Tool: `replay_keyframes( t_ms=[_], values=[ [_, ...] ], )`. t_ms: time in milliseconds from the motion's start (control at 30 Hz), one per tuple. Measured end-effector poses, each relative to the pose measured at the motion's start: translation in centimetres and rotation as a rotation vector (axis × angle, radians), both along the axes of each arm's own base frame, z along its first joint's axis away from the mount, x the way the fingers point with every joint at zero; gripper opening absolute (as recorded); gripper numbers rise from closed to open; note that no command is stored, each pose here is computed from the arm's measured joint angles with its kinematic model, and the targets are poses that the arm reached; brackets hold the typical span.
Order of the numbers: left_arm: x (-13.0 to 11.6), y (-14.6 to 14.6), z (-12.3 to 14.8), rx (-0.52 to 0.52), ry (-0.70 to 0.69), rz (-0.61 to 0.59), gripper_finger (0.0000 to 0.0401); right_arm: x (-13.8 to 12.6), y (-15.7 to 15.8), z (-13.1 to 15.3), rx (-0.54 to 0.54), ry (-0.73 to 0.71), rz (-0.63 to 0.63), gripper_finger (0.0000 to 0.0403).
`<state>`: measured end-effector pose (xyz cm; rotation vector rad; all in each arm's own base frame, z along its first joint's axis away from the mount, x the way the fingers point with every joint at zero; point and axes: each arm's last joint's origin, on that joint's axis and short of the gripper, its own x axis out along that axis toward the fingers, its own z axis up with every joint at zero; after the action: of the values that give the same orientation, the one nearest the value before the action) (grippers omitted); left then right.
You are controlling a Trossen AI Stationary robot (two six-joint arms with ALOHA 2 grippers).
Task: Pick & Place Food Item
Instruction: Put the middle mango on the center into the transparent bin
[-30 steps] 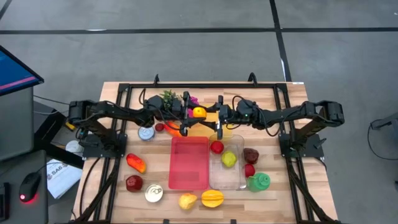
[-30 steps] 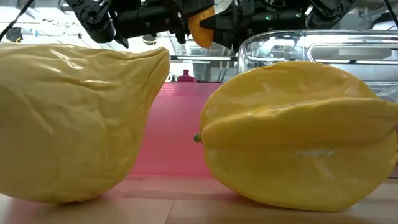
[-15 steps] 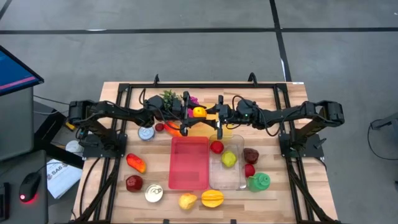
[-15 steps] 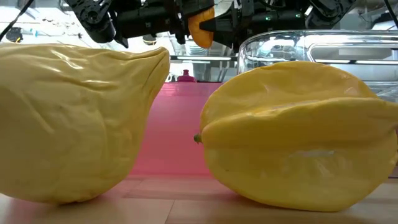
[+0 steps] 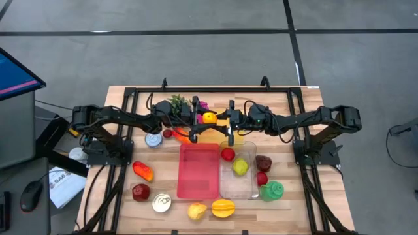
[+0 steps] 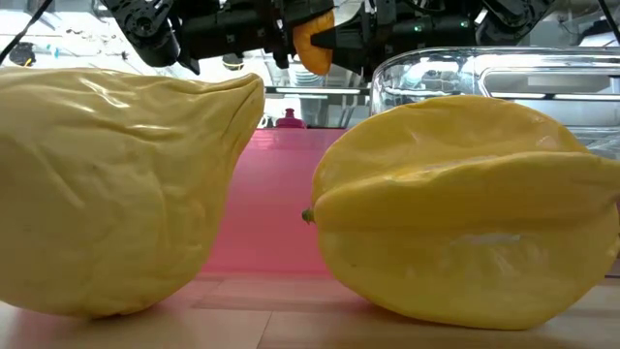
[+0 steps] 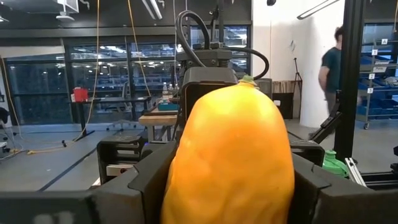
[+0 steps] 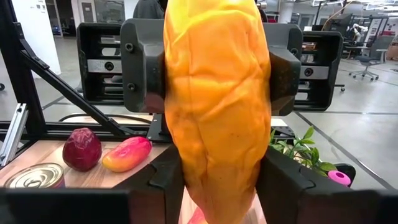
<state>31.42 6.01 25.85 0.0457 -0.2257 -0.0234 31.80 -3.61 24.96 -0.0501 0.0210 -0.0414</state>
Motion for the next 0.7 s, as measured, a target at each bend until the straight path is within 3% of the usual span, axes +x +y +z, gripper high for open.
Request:
replay_keyframes(
  t_ms=[433,700],
  values=[
    [0.00,0.00,-0.01,0.000,0.000,0.000,0.0206,0.00,0.00,-0.01,0.000,0.001,0.000,0.0151],
    [0.00,0.00,-0.03,-0.001,0.002,0.001,0.0280,-0.01,0.03,0.04,-0.001,-0.002,0.003,0.0151]
  ],
)
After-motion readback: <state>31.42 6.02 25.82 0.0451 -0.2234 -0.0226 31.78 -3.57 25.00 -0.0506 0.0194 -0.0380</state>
